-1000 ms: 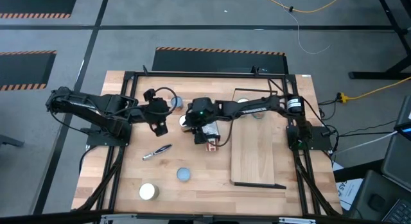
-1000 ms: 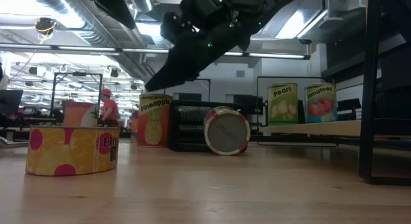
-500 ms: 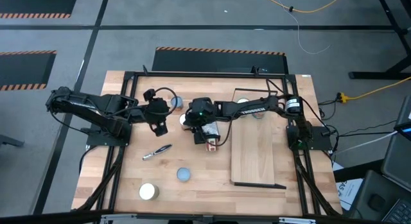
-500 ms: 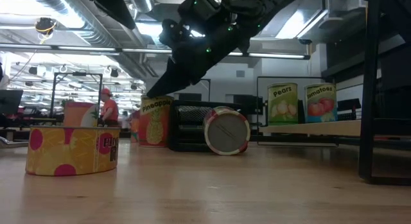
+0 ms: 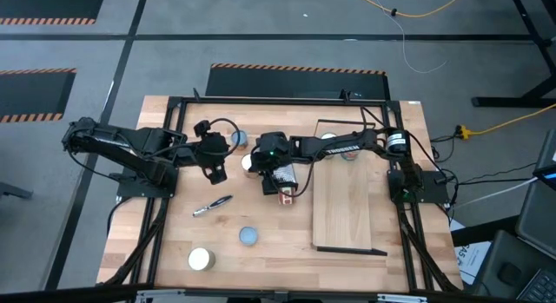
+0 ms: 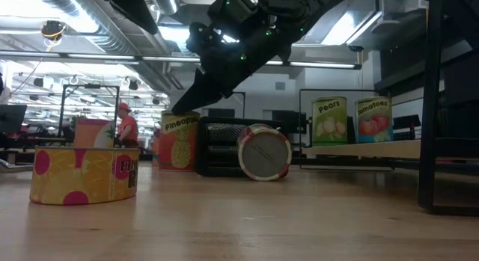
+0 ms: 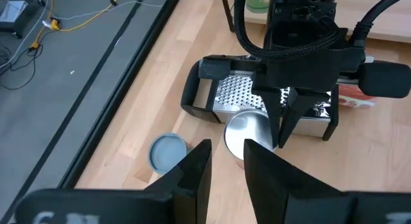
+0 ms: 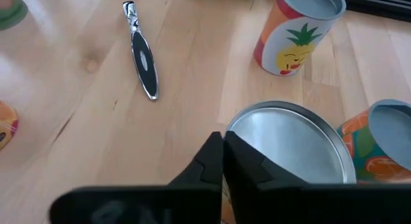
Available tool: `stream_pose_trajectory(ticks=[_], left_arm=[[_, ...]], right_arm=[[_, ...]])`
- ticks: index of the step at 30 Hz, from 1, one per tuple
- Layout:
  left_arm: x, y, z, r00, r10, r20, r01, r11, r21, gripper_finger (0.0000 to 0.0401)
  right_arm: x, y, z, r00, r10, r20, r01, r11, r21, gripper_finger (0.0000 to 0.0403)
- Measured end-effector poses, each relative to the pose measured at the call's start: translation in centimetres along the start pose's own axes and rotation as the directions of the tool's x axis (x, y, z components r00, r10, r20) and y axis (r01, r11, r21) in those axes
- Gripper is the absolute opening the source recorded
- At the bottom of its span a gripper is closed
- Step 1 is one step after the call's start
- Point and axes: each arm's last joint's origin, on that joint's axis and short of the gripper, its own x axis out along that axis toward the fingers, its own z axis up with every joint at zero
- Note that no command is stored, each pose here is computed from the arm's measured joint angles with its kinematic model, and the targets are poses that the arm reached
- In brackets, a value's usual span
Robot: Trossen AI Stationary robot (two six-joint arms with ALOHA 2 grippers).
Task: Pick and place cans onto a shelf
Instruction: Put the canned pineapple on the shelf
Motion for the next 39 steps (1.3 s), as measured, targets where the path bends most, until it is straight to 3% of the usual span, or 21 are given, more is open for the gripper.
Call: stream_pose_trajectory(ticks=[14,21,30,39], left_arm=[[0.0,0.0,0.0,1.000,0.000,0.000,0.000,1.000,0.000,0.0084],[0.0,0.0,0.0,1.000,0.000,0.000,0.000,1.000,0.002,0.0084],[0.0,0.0,0.0,1.000,-0.001,0.000,0.001,1.000,0.004,0.0084],[0.0,0.0,0.0,1.000,-0.001,0.001,0.001,1.000,0.003,0.0084]], right_arm=[[-1.9,0.6,1.2,1.000,0.004,0.009,-0.004,1.000,-0.012,0.0002],[-7.1,1.6,4.0,0.999,0.017,0.040,-0.015,0.999,-0.030,0.0002],[-17.8,4.7,6.7,0.998,0.032,0.054,-0.034,0.999,0.039,0.0001],[-26.3,9.0,4.9,0.997,-0.054,-0.061,0.063,0.985,0.160,0.0000]])
